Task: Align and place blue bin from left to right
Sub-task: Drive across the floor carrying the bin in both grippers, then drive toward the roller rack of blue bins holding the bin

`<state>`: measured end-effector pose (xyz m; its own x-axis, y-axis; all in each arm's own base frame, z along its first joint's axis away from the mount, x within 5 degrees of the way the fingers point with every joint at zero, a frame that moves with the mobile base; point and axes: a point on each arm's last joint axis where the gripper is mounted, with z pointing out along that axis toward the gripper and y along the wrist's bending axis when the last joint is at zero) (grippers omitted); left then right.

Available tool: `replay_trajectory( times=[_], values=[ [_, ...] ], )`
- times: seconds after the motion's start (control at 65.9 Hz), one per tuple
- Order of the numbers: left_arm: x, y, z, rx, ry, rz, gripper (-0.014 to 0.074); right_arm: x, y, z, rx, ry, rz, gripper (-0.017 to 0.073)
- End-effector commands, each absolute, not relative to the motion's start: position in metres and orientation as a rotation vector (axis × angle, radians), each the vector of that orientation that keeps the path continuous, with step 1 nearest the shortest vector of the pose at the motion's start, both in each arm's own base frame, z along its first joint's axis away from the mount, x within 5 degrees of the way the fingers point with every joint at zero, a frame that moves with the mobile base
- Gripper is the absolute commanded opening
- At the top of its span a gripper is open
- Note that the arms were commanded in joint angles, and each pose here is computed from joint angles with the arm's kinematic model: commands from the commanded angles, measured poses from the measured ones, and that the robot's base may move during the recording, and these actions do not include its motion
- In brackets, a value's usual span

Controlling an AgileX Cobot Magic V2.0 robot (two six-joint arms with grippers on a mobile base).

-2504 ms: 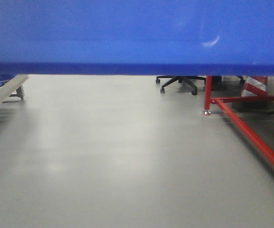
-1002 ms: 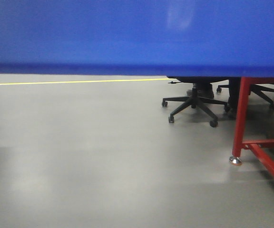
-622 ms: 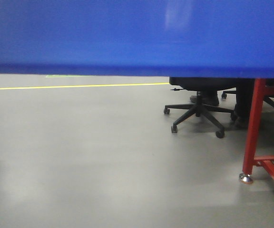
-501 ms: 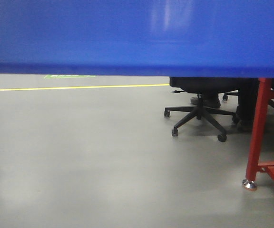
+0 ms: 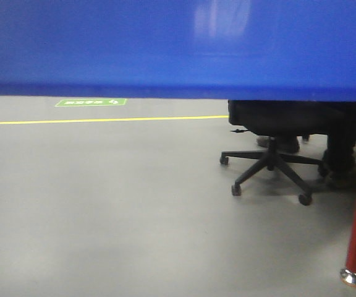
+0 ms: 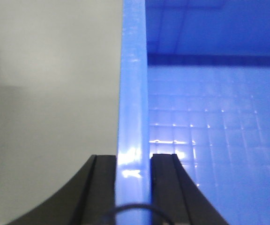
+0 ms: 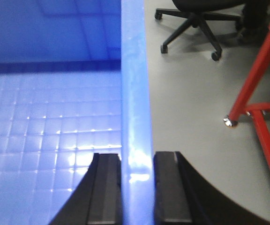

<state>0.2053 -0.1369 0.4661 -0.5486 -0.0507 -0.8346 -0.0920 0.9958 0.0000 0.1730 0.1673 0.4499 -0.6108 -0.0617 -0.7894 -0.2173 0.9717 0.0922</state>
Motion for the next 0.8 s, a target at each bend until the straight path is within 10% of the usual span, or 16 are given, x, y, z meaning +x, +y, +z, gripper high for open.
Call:
replay_trajectory(
  times=[0.0, 0.789],
  values=[
    [0.2049, -0.1427, 0.4760, -0.048, 2.065, -0.016, -0.0111, 0.1721, 0.1710, 0.4616, -0.217, 2.126, 0.318, -0.0071],
    [0.2049, -0.1427, 0.4760, -0.048, 2.065, -0.016, -0.0111, 0.1721, 0.1710, 0.4616, -0.217, 2.126, 0.318, -0.0071]
  ],
)
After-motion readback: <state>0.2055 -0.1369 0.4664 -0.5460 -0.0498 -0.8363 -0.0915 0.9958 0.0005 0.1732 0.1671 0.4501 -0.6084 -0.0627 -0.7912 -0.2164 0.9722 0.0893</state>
